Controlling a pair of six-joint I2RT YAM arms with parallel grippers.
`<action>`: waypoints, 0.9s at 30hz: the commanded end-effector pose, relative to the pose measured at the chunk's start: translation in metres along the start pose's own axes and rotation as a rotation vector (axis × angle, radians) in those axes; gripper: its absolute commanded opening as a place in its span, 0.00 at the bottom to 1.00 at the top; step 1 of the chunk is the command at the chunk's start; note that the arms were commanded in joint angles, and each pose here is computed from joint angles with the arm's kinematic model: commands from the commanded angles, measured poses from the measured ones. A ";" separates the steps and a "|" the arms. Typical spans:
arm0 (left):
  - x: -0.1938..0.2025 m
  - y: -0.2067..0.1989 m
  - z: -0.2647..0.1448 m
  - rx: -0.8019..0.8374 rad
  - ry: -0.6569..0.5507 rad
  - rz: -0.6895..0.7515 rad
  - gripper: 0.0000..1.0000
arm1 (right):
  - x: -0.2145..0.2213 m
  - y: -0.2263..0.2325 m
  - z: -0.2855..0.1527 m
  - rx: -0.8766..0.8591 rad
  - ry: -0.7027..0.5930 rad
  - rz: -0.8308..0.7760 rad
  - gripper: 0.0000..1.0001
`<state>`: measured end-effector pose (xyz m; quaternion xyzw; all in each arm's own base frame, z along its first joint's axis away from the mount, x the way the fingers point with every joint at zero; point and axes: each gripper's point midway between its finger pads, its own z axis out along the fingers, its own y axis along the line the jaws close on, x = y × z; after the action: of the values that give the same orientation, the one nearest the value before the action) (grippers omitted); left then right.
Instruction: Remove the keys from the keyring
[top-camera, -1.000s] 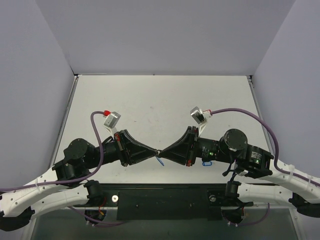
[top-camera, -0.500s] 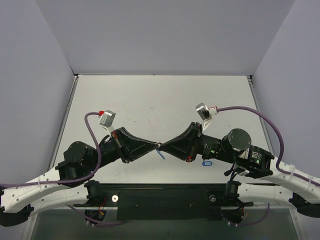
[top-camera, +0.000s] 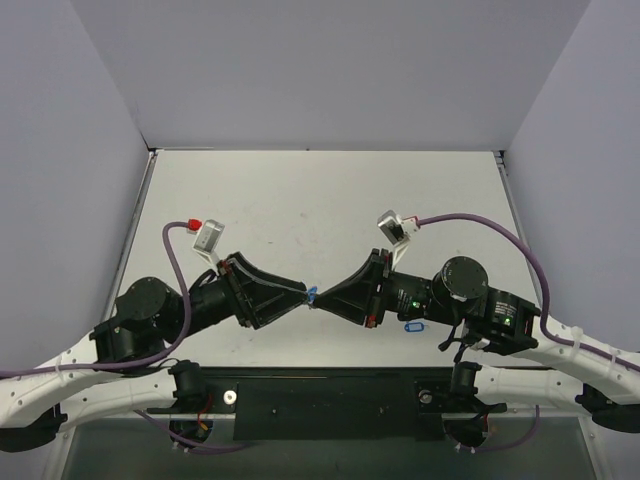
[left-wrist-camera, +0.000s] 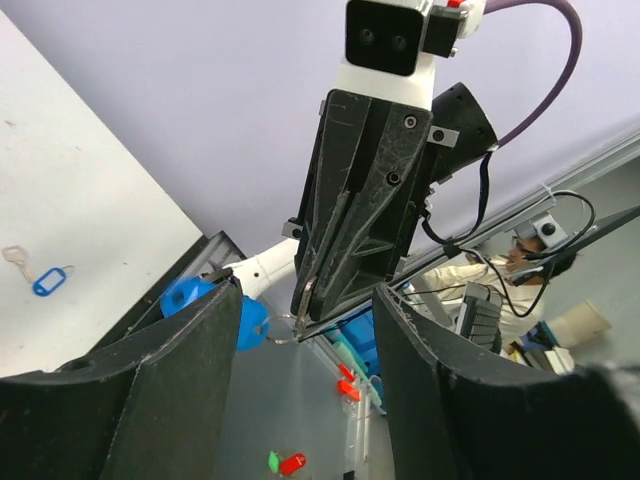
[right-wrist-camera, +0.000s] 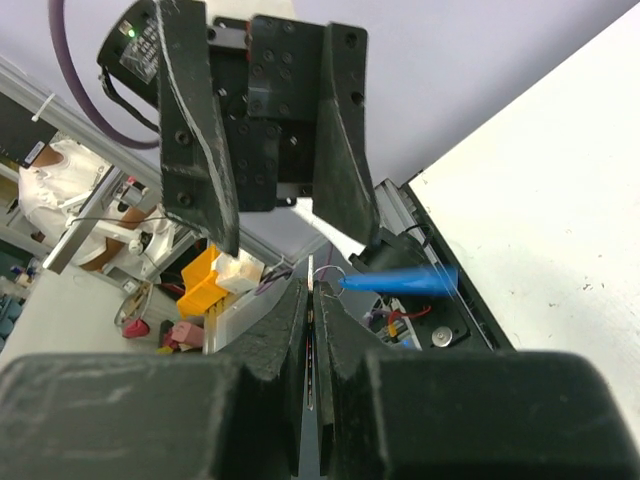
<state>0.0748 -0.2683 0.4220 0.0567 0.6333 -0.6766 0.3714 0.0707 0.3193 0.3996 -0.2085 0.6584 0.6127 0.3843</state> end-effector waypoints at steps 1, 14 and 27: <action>-0.022 -0.015 -0.024 -0.028 -0.024 0.105 0.64 | -0.010 0.022 -0.005 -0.075 -0.012 -0.012 0.00; 0.002 -0.016 -0.027 -0.008 0.128 0.192 0.50 | -0.004 0.033 -0.002 -0.129 0.032 0.002 0.00; 0.016 -0.010 -0.023 0.019 0.170 0.196 0.46 | -0.006 0.033 0.000 -0.118 0.031 -0.007 0.00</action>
<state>0.0544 -0.2550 0.4123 0.1638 0.6656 -0.6230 0.3768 0.0547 0.3236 0.3989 -0.2403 0.6553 0.6243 0.3508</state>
